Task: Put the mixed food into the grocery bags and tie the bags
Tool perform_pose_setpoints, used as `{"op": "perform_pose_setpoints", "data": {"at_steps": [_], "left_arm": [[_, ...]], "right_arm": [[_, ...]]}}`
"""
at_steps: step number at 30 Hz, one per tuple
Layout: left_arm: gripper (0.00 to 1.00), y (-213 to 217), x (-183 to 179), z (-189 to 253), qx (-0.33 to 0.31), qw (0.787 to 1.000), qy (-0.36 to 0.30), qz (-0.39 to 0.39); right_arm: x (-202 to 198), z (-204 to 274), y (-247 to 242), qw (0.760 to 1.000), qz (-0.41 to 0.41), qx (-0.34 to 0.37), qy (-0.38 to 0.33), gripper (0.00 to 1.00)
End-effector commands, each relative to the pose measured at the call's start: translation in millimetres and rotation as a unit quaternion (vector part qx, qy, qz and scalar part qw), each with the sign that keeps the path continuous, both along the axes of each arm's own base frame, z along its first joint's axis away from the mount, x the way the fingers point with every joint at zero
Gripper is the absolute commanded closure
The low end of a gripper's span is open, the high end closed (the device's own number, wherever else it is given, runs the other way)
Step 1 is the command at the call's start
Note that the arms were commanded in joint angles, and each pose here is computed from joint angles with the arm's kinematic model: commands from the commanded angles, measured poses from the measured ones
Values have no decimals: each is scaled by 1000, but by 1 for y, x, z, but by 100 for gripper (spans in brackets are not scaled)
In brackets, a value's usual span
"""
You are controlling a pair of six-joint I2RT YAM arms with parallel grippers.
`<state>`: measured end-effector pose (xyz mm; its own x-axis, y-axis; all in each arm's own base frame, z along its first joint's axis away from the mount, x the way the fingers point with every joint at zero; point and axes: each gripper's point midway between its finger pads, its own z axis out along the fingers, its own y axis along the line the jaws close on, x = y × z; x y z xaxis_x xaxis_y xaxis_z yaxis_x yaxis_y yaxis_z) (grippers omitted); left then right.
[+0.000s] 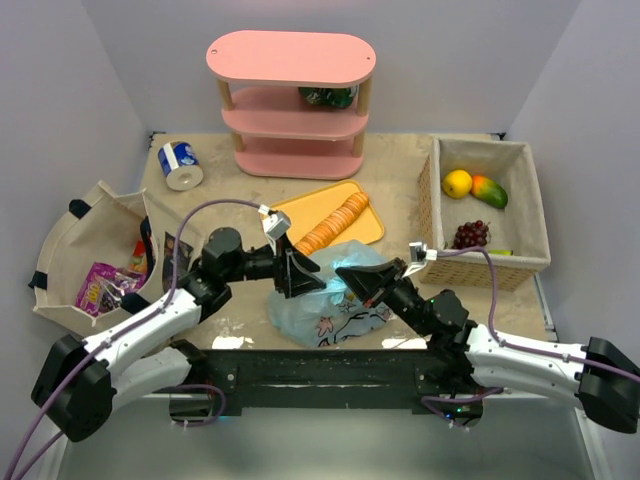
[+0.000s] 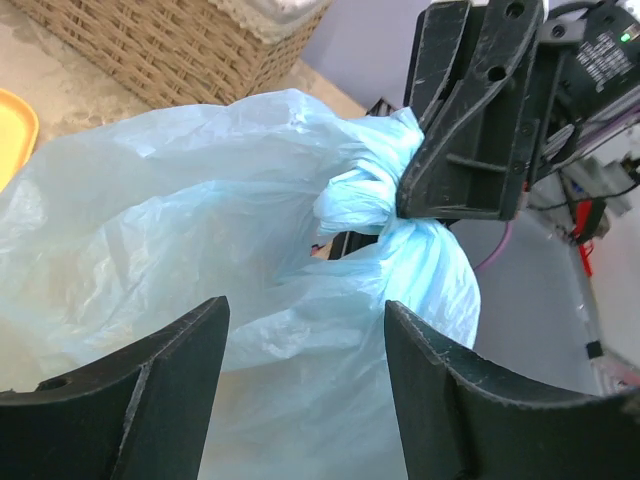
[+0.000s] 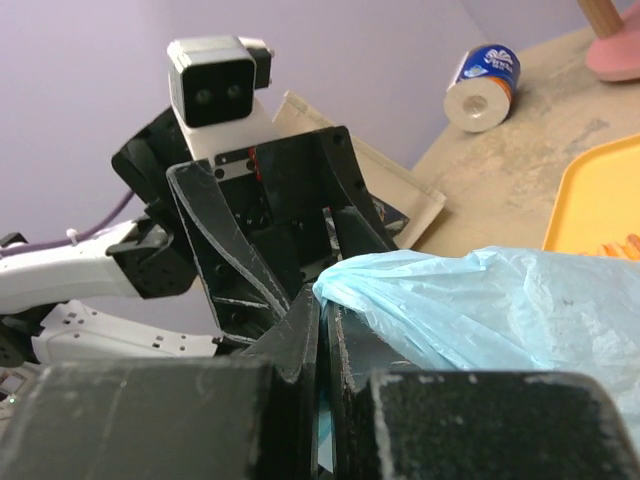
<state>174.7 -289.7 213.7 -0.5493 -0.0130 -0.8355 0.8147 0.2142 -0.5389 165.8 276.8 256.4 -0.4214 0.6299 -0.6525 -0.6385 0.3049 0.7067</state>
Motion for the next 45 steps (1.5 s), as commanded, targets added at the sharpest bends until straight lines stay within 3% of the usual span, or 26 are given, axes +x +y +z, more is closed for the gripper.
{"op": "perform_pose_setpoints", "data": {"at_steps": [1,8,14,29,35,37,42,45], "left_arm": [[32,5,1,21,-49,998,-12,32],[35,2,-5,65,-155,988,8,22],[34,-4,-9,77,-199,979,39,-10],[37,-21,0,54,-149,984,98,-7],[50,-27,-5,57,-159,982,103,-24],[62,-28,-8,58,-161,981,104,-30],[78,-25,-12,56,-162,981,105,-31],[79,-23,-12,58,-165,981,100,-25]], "right_arm": [[-6,29,-6,998,0,34,-57,100],[-9,19,-3,998,12,21,-53,100],[-11,17,-3,998,18,23,-51,100],[-12,19,1,998,26,22,-53,100],[-12,21,5,998,30,22,-53,100],[-11,21,5,998,28,20,-51,100],[-9,20,1,999,19,19,-48,100],[-9,19,-1,999,16,19,-45,100]]}}
